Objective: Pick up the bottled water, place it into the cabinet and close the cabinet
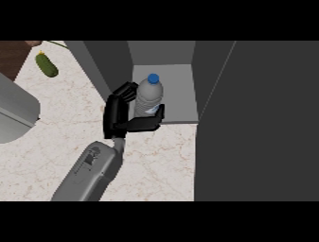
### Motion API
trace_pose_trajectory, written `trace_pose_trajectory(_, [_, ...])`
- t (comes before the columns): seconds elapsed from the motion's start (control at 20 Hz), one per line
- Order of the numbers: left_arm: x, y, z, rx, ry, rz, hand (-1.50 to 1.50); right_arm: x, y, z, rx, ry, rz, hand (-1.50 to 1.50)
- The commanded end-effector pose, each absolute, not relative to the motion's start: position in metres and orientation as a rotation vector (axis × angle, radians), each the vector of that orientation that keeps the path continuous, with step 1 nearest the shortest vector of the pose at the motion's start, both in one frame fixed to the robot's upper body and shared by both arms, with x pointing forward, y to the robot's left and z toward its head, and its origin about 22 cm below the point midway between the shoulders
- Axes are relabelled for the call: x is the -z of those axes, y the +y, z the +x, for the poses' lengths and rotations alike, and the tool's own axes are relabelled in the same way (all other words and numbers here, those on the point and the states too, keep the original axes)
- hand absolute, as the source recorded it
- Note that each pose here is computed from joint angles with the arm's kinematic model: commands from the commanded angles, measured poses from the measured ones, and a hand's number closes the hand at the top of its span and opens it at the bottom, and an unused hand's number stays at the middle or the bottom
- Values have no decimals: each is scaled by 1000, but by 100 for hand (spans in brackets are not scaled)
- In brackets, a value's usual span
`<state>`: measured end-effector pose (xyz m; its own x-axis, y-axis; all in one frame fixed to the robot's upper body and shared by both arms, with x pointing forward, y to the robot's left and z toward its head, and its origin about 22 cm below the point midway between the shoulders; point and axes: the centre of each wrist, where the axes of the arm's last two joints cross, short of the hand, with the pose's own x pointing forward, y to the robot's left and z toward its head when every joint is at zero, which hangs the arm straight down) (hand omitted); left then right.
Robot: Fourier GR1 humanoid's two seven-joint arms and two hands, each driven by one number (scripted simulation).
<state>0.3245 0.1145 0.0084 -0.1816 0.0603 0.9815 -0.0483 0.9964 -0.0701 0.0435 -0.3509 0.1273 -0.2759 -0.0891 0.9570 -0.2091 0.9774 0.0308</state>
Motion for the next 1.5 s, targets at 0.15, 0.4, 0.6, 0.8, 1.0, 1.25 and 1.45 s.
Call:
trace_pose_trajectory(0.15, [-18,97,351,-54,-1676,72,150,-145,-324,28,-106,-1891,306,-150])
trace_pose_trajectory(0.4, [-31,93,365,-76,-1671,61,150,-150,-332,39,-110,-1916,315,-150])
trace_pose_trajectory(0.6, [-19,96,371,-88,-1662,110,150,-149,-333,39,-113,-1906,314,-150])
trace_pose_trajectory(0.8, [-32,94,397,-64,-1707,162,150,-151,-326,44,-105,-1922,320,-150])
trace_pose_trajectory(1.0, [-29,98,410,-63,-1711,194,150,-142,-337,43,-114,-1915,329,-150])
trace_pose_trajectory(1.25, [-44,90,425,-1,-1712,275,-150,-142,-354,47,-128,-1904,332,-150])
trace_pose_trajectory(1.45, [-42,100,430,33,-1707,312,-150,-148,-339,42,-151,-1912,359,-150])
